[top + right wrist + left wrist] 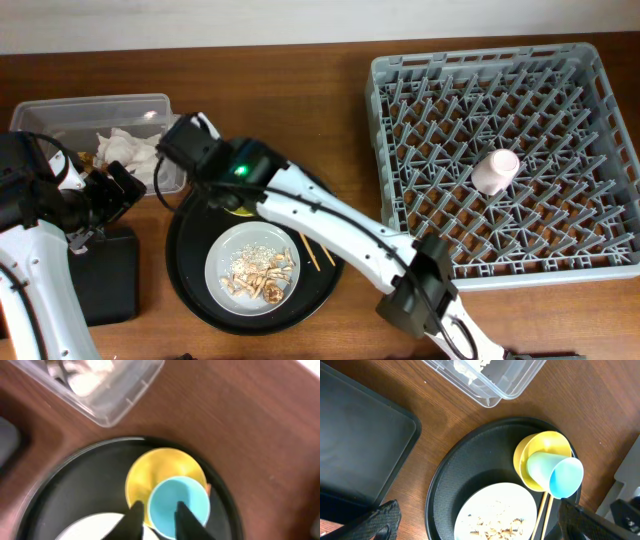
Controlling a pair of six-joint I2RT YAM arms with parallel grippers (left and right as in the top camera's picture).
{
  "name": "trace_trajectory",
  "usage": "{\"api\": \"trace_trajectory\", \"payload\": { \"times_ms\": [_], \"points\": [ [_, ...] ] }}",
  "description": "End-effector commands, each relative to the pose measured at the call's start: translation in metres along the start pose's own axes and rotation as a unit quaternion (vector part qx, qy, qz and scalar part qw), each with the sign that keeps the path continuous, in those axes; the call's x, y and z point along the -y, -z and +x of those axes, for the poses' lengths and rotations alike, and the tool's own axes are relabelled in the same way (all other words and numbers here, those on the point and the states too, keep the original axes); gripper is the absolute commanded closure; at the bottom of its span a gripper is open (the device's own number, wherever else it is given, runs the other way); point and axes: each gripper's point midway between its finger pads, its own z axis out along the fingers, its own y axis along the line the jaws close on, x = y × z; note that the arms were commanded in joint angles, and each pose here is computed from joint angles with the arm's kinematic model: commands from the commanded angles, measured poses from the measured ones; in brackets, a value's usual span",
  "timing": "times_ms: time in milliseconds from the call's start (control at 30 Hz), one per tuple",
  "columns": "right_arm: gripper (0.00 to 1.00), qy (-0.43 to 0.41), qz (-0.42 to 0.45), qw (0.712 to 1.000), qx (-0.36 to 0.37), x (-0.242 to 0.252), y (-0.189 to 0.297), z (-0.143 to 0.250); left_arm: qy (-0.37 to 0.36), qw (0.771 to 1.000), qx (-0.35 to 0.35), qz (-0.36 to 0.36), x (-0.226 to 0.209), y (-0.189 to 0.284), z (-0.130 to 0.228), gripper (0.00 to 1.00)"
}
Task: Sort waste into correct bins and load items into the dishwasher rack
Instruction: 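Grasp the light-blue cup from the yellow bowl with the right gripper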
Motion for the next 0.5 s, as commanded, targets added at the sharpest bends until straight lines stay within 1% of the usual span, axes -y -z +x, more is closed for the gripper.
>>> {"api": "trace_trajectory", "payload": {
  "times_ms": [0,67,233,467],
  "points": [
    [0.67,-0.011,-0.05,0.998,-0.036,-0.006,-0.013,0.015,0.006,1.0,0.007,-0.002,-0.002,0.004,-0.001,0.01],
    [0.62,-0.007,-0.047,0.997,-0.054,-0.009,-0.032,0.03,0.006,1.0,0.007,-0.002,-0.002,0.004,-0.001,0.01],
    [0.61,-0.001,-0.028,0.996,-0.079,-0.007,-0.072,0.061,0.006,1.0,0.007,-0.002,-0.002,0.004,-0.001,0.01],
    [0.62,0.001,-0.031,0.995,-0.093,-0.011,-0.088,0.081,0.006,1.0,0.007,-0.002,-0.002,0.004,-0.001,0.01]
  ]
}}
